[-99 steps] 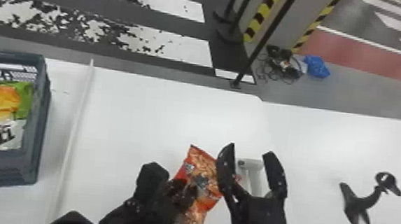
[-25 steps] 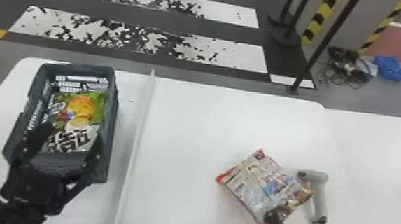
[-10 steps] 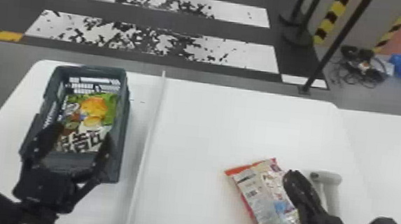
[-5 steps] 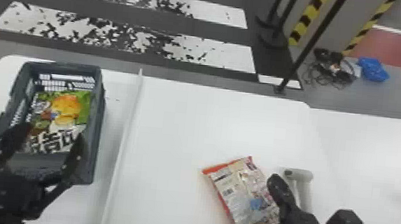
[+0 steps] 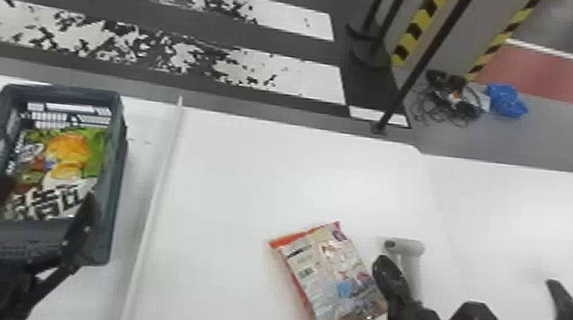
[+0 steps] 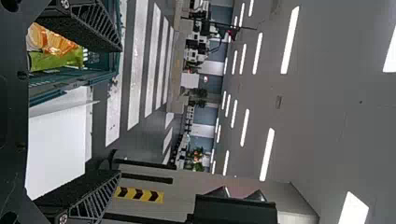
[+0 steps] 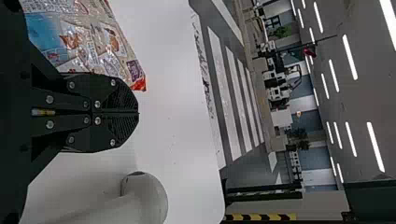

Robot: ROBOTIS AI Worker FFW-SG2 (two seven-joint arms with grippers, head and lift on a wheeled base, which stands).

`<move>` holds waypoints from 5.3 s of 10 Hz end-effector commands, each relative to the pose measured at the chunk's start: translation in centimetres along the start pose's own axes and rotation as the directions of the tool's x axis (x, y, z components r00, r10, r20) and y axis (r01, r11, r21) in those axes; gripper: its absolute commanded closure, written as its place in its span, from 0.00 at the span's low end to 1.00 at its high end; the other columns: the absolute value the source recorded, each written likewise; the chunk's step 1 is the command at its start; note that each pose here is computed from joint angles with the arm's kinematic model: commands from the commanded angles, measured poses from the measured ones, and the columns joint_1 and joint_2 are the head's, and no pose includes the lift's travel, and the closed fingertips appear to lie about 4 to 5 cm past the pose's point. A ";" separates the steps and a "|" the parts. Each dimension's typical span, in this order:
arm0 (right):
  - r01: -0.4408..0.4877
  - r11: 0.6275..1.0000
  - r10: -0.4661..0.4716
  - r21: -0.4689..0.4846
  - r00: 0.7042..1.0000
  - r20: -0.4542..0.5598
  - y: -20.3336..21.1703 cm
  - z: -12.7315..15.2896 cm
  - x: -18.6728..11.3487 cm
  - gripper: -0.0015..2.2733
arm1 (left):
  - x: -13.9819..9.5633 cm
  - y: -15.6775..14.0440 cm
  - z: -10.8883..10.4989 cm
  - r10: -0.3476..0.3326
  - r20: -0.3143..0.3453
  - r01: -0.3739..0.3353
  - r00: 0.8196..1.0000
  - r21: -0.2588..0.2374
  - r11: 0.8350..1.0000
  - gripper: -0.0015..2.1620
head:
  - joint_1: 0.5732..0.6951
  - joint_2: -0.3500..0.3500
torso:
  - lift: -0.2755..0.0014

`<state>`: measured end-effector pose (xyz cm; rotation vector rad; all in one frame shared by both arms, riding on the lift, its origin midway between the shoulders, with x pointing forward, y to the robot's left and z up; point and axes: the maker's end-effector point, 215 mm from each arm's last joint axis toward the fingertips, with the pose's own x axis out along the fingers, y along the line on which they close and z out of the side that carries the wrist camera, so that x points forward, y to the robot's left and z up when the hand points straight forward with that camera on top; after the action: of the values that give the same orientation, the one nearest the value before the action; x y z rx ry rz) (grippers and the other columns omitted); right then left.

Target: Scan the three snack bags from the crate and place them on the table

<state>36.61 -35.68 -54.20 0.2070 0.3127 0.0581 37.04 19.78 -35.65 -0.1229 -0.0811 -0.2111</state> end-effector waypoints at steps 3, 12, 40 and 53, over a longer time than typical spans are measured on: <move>0.014 1.000 -0.014 -0.020 1.000 -0.002 -0.7 -1.8 -0.9 0.98 | 0.1 -0.4 0.3 -0.005 0.006 0.005 1.000 -0.005 1.000 0.03 | 1.00 0.14 | 0.86; 0.000 1.000 -0.001 0.031 1.000 0.025 0.1 -4.8 -7.0 0.98 | -0.1 0.0 0.5 0.043 0.008 -0.043 0.999 -0.034 0.999 0.03 | 1.00 0.11 | 0.86; -0.182 0.981 0.186 -0.065 0.980 0.070 11.0 -1.6 -0.9 0.98 | -0.8 -0.2 1.0 0.042 0.029 -0.041 0.999 -0.026 0.999 0.03 | 1.00 0.27 | 0.86; -0.143 0.980 0.146 -0.141 0.989 0.013 11.4 -5.5 2.3 0.94 | 0.1 1.0 1.0 0.054 0.033 -0.054 0.998 -0.013 0.998 0.03 | 1.00 0.46 | 0.86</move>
<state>36.77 -23.03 -58.09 0.0882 0.2852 0.2281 37.15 20.88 -34.73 -0.1395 -0.1115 -0.1561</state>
